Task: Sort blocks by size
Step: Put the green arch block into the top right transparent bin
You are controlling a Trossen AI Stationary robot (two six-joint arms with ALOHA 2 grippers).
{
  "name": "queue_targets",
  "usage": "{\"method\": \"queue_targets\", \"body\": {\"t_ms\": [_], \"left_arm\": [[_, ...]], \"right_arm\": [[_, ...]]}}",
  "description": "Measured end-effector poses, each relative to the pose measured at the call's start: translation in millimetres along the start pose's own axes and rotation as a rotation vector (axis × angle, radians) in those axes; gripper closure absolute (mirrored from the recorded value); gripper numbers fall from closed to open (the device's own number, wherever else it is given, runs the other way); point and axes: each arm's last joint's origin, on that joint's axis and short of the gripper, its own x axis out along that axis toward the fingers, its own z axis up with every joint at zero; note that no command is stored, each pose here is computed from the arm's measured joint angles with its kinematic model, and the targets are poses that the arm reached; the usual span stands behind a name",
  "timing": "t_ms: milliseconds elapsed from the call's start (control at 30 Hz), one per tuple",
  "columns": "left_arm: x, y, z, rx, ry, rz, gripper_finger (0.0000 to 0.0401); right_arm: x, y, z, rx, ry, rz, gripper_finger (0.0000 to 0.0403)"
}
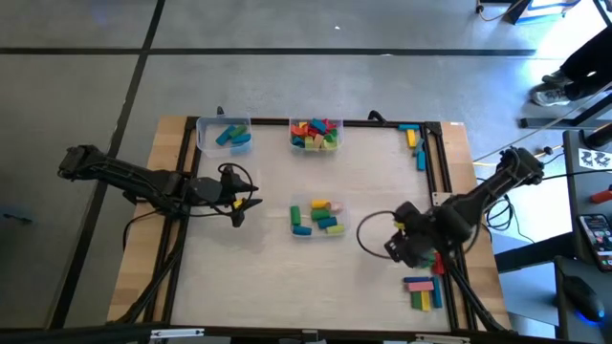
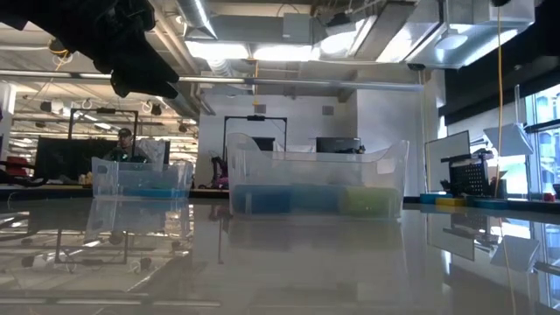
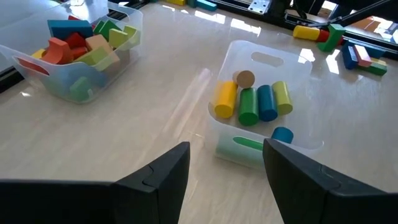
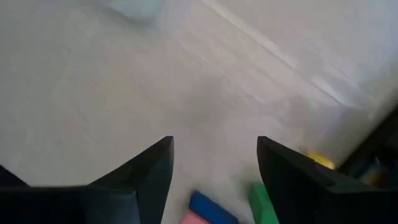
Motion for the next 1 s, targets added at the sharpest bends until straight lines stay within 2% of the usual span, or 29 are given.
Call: {"method": "queue_targets", "body": {"t_ms": [367,567,733,800,1000], "left_arm": [[0.0,0.0,0.1,0.0,0.0,0.0,0.0203],[0.0,0.0,0.1,0.0,0.0,0.0,0.0203],[0.0,0.0,0.0,0.0,0.0,0.0,0.0203],[0.0,0.0,0.0,0.0,0.0,0.0,0.0203],[0.0,0.0,0.0,0.02,0.0,0.0,0.0203]], "right_arm": [[22.7,9.9,-48.1,-0.048,0.119,-0.221,0.0173],[30.0,12.7,-66.6,0.045,0.183,-0.296,0.0173],[37.7,3.4,-80.1,0.1,0.214,-0.379,0.0173],[45.1,-2.5,-85.1,0.101,0.235,-0.394,0.0173],[70.0,-14.9,-88.1,0.092,0.263,-0.331,0.0173]]}}
